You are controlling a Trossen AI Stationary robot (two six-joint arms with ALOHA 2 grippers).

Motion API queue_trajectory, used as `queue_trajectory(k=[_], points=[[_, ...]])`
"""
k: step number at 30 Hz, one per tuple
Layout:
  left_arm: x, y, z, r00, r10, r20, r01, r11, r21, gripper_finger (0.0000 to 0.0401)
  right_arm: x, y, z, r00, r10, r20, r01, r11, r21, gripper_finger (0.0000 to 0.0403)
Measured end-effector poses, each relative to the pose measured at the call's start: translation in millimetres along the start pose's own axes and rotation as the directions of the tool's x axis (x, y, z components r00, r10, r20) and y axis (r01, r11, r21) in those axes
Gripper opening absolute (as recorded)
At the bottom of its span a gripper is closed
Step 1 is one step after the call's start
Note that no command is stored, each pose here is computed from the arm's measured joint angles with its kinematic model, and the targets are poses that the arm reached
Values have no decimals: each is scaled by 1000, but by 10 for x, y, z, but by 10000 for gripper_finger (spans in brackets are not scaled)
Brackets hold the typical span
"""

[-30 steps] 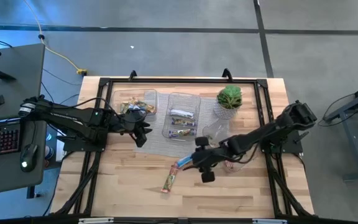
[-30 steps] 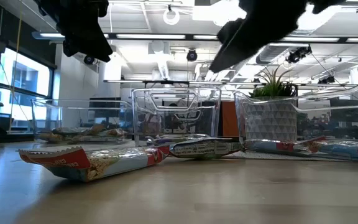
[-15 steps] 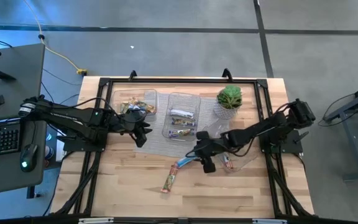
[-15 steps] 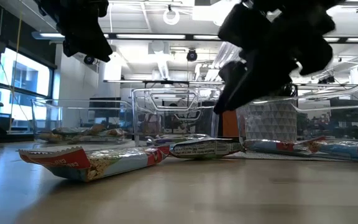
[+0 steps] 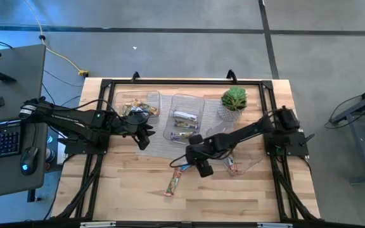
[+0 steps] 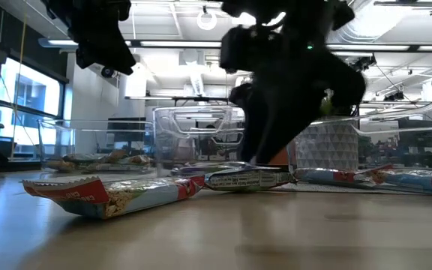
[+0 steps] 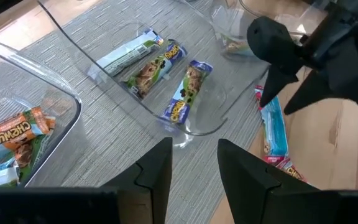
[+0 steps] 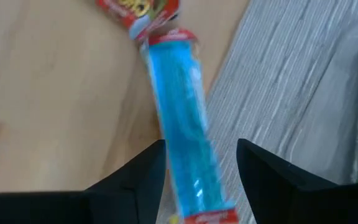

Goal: Pick and place Granola Bars by type
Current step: Put the red granola bar into the right transparent bin

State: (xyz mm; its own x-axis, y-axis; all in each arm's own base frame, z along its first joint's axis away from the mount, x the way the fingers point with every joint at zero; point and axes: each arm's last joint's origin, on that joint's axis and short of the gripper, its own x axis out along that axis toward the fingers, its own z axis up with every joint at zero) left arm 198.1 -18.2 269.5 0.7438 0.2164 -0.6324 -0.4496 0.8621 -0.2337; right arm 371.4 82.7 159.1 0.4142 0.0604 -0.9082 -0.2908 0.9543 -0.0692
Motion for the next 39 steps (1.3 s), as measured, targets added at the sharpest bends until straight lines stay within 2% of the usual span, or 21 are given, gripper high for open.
queue_trajectory(k=[4,12,17,21,23,26,29,33,36,39], points=[[0,-4,-6,1000,-18,-15,18,1000,10,124,47,-52,41,998,-37,-52,37,999,7,181],[0,-1,-13,1000,-16,-23,17,1000,16,124,-50,-24,97,993,24,-119,-24,1000,-3,177],[1,-1,-13,1000,-16,-24,17,1000,17,124,-279,61,247,977,-122,-177,111,991,-71,163],[0,-2,-13,1000,-17,-23,17,1000,16,124,-366,100,313,982,-76,-173,79,997,10,153],[0,-1,-13,1000,-16,-23,17,1000,16,124,-331,142,309,988,-18,-151,24,999,35,152],[0,-1,-12,1000,-16,-23,17,1000,16,124,-201,246,188,986,6,-166,-7,1000,-7,154],[1,-1,-13,1000,-16,-24,17,1000,17,124,-94,315,98,986,-52,-156,46,998,-38,161],[0,-2,-13,1000,-16,-23,17,999,31,124,10,314,-4,969,-202,-140,196,979,-58,173],[1,-2,-13,1000,-16,-23,17,999,32,124,72,281,-35,980,-164,-112,164,986,-9,180],[1,-3,-13,999,-22,-26,22,999,32,124,111,262,-76,984,-152,-95,151,988,-22,180]])
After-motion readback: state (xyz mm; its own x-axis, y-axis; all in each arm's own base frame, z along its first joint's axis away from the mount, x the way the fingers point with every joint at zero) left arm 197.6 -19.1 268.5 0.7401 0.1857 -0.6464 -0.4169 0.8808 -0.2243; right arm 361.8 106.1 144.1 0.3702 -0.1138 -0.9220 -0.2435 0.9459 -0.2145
